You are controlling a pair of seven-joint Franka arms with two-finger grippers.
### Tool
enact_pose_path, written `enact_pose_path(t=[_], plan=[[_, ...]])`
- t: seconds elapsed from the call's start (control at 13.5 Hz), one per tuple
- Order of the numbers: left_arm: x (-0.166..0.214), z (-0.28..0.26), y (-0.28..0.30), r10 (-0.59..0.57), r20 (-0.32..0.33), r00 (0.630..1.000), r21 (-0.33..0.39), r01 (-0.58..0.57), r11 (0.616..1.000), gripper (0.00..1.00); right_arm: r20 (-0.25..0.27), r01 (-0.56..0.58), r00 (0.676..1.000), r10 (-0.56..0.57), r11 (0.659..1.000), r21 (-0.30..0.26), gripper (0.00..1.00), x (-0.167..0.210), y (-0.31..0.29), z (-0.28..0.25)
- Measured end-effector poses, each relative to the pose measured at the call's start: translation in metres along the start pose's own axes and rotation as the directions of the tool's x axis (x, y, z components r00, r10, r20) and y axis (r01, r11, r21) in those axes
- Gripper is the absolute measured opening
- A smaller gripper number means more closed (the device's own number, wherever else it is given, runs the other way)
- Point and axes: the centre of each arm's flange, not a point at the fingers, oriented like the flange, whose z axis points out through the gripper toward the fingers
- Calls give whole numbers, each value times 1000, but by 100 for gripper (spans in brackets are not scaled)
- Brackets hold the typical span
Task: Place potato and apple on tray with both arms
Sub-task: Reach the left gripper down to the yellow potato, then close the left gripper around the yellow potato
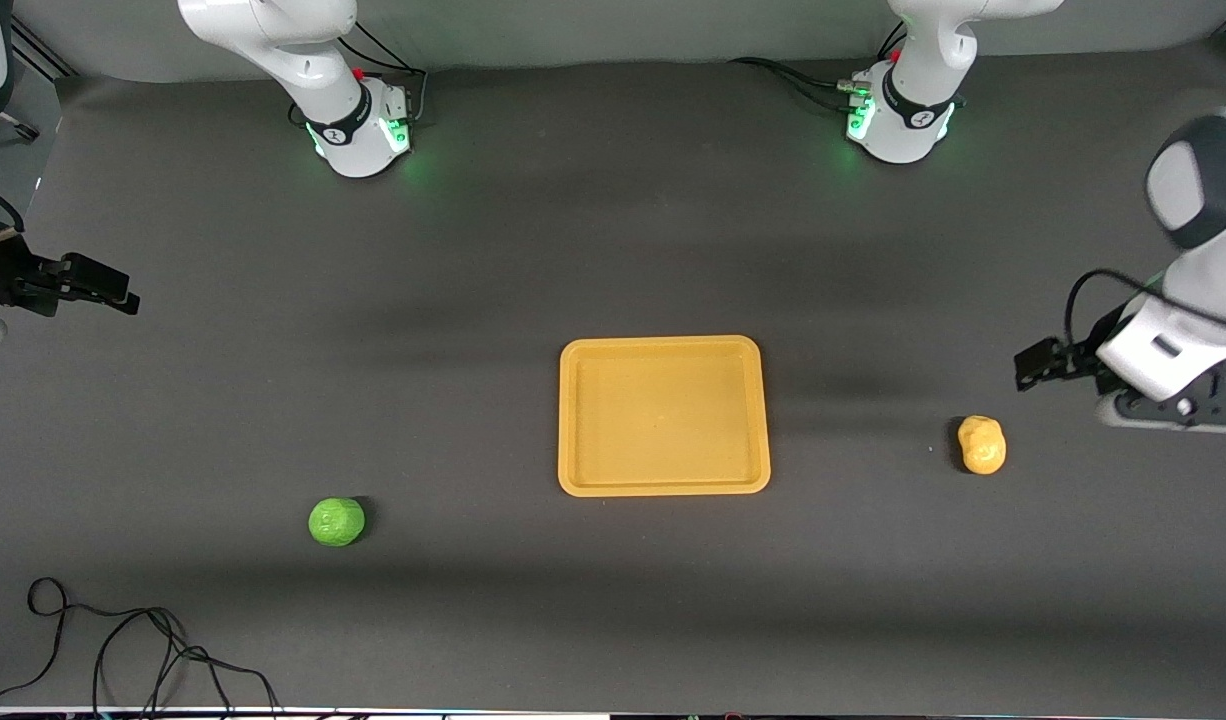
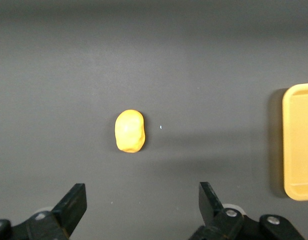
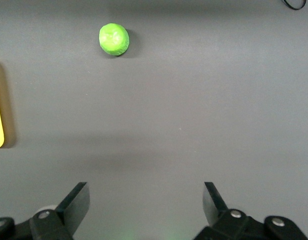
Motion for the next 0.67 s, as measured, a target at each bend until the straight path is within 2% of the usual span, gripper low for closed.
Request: enact_pose_path(t=[0.15,0.3,0.52,0.67], plan=[[8,26,-3,22,-9,1000,3,-22,1000,100,0,0,1000,0,1000,0,100,0,0,0],[11,62,-15,65,-45,997,12,-65,998,100,0,0,1000,0,1000,0,100,0,0,0],[9,148,-38,111,-92,990,35,-108,993,100,0,0,1000,0,1000,0,100,0,0,0],[7,199,-40,117,-71,991,35,-115,993,100,0,0,1000,0,1000,0,100,0,0,0]])
